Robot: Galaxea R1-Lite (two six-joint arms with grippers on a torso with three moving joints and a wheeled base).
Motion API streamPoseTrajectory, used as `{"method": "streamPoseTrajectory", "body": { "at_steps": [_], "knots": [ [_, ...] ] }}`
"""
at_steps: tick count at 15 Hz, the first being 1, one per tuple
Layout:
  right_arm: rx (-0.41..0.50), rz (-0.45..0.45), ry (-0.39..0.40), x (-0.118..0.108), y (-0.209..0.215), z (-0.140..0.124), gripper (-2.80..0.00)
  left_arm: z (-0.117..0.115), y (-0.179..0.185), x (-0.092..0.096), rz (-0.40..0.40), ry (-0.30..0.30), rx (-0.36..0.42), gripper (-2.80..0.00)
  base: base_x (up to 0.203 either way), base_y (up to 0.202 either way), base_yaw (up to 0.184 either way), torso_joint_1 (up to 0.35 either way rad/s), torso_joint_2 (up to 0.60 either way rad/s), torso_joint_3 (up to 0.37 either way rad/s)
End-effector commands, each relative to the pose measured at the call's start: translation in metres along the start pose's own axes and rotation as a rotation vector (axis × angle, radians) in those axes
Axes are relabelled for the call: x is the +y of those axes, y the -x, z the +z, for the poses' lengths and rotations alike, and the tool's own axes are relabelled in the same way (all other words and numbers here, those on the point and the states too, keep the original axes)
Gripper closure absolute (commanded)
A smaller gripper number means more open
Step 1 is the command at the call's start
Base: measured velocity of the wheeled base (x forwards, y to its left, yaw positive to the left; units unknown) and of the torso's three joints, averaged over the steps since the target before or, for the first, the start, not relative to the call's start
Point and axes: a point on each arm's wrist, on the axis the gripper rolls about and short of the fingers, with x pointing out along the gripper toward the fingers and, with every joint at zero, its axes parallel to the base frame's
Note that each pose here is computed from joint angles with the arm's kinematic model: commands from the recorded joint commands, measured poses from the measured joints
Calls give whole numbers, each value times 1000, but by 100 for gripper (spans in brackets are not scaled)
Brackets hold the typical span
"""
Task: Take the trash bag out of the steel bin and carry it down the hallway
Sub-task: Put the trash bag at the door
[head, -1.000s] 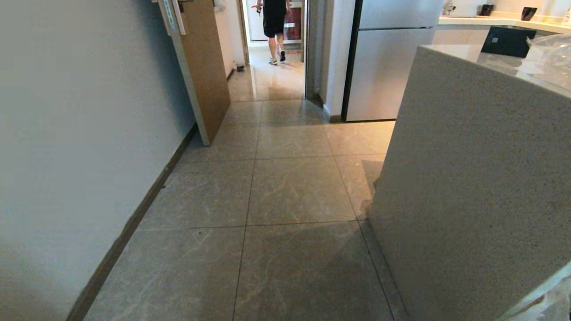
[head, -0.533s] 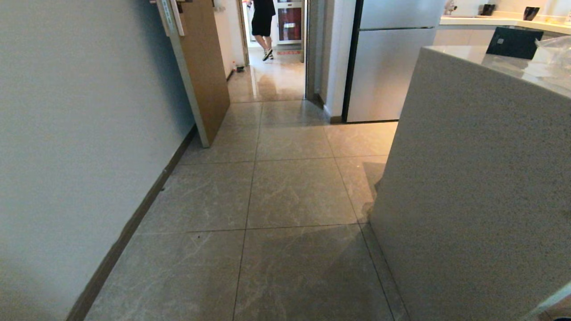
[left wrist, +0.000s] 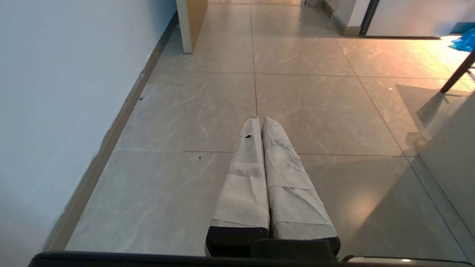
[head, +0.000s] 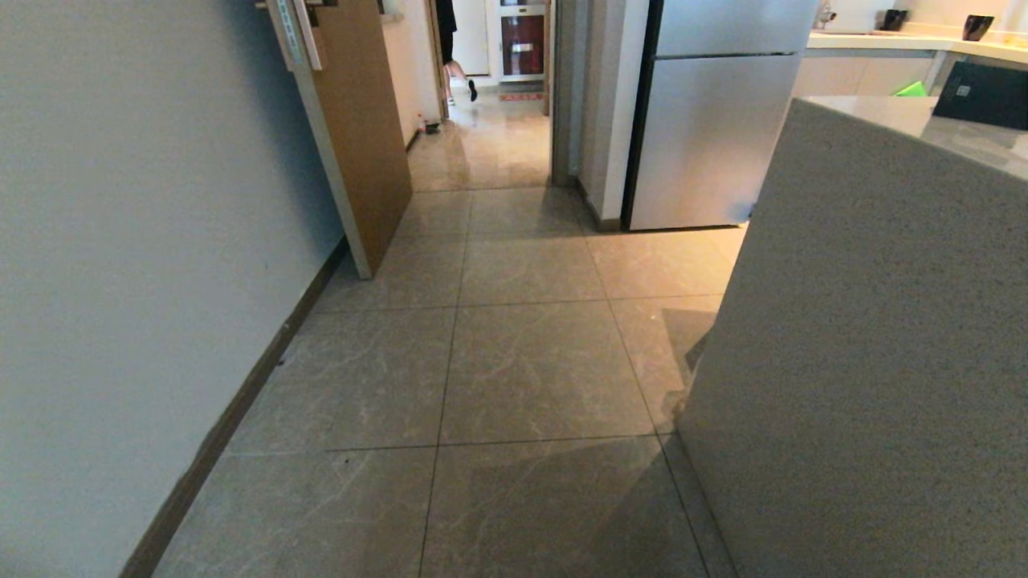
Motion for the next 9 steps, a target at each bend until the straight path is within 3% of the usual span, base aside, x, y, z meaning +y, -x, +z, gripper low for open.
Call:
{"method": "streamPoseTrajectory", "body": {
  "at_steps": [1, 6, 9],
  "knots": [
    [30, 0, 0, 0, -2, -9, 0, 0, 0, 0, 0, 1, -3, 0, 194, 0, -1, 3, 2, 3],
    [30, 0, 0, 0, -2, -9, 0, 0, 0, 0, 0, -1, 0, 0, 190, 0, -1, 1, 2, 4],
    [30, 0, 0, 0, -2, -9, 0, 0, 0, 0, 0, 1, -2, 0, 37, 0, 0, 1, 1, 1]
  ]
}}
